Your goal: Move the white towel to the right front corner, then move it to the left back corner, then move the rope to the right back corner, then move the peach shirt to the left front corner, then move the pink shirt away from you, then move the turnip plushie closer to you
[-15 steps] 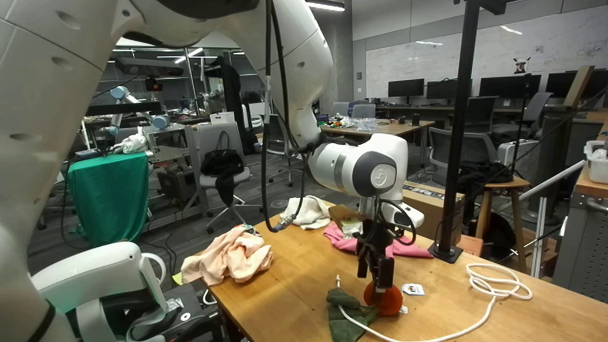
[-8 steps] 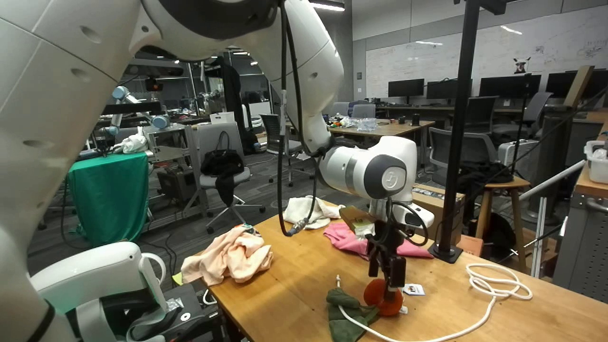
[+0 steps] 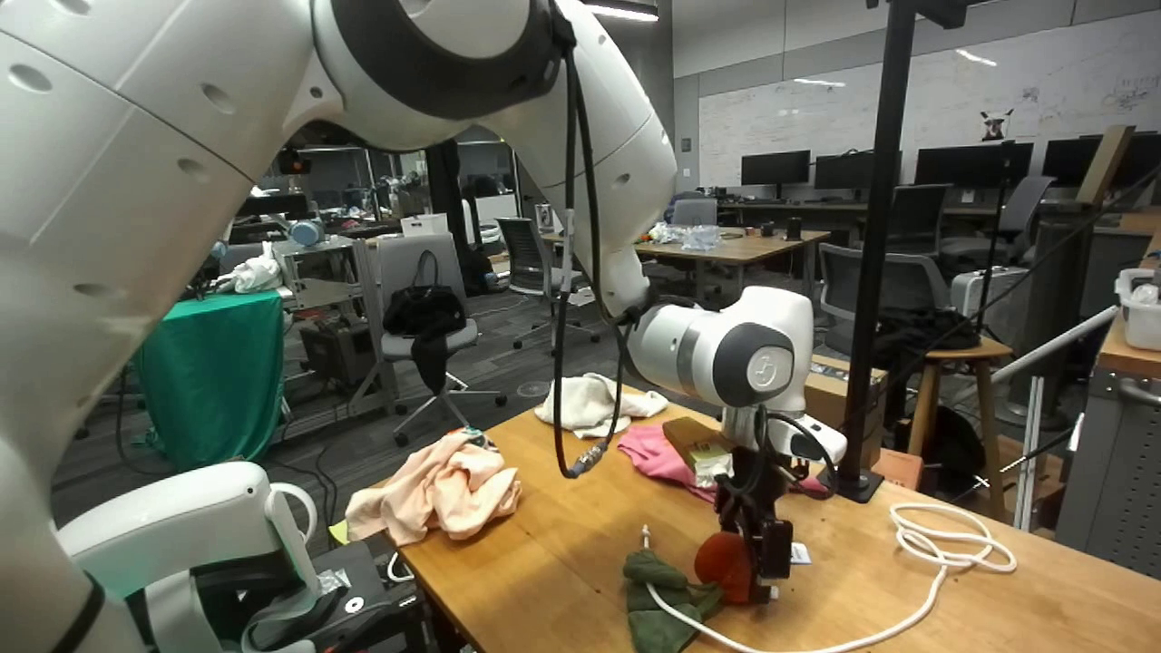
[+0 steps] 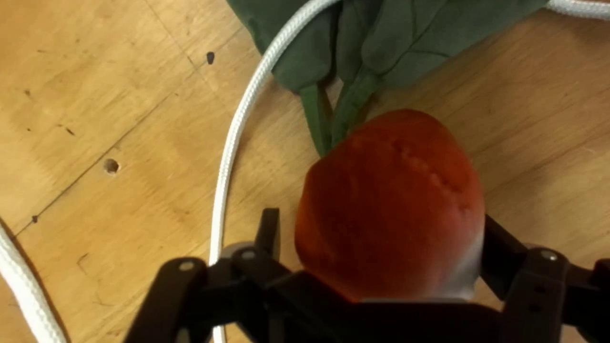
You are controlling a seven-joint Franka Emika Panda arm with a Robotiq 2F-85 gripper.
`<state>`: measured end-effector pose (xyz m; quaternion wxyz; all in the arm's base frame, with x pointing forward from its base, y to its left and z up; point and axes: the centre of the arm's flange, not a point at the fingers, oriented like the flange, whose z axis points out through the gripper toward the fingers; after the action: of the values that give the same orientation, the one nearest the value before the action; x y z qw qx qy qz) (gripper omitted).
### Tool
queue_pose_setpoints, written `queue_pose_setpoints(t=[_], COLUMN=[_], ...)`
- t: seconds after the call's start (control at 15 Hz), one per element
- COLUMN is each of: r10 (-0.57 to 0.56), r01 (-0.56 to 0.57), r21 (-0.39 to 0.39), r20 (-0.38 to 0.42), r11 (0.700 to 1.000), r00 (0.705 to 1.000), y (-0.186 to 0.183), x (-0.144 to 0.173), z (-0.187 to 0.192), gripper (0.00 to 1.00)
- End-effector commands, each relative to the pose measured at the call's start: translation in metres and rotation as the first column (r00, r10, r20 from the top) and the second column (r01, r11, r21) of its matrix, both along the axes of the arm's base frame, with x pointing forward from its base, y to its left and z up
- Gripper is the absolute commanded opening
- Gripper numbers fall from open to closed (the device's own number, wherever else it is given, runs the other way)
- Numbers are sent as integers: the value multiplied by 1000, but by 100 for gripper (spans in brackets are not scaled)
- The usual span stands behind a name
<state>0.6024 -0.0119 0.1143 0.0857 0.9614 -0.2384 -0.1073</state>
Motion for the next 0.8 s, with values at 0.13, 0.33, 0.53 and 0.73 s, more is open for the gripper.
queue_pose_setpoints(t=[0.13, 0.33, 0.53, 0.73], r10=[-2, -3, -7, -6], r01=[2, 3, 7, 7], r21=[-10, -14, -21, -30], r20=[1, 5, 13, 20], r11=[1000, 1000, 1000, 1000], r00=[1000, 1000, 1000, 1000], y=[-8, -8, -7, -6], x=[6, 5, 4, 4], z=[-6, -6, -2, 5], gripper=[51, 29, 10, 10])
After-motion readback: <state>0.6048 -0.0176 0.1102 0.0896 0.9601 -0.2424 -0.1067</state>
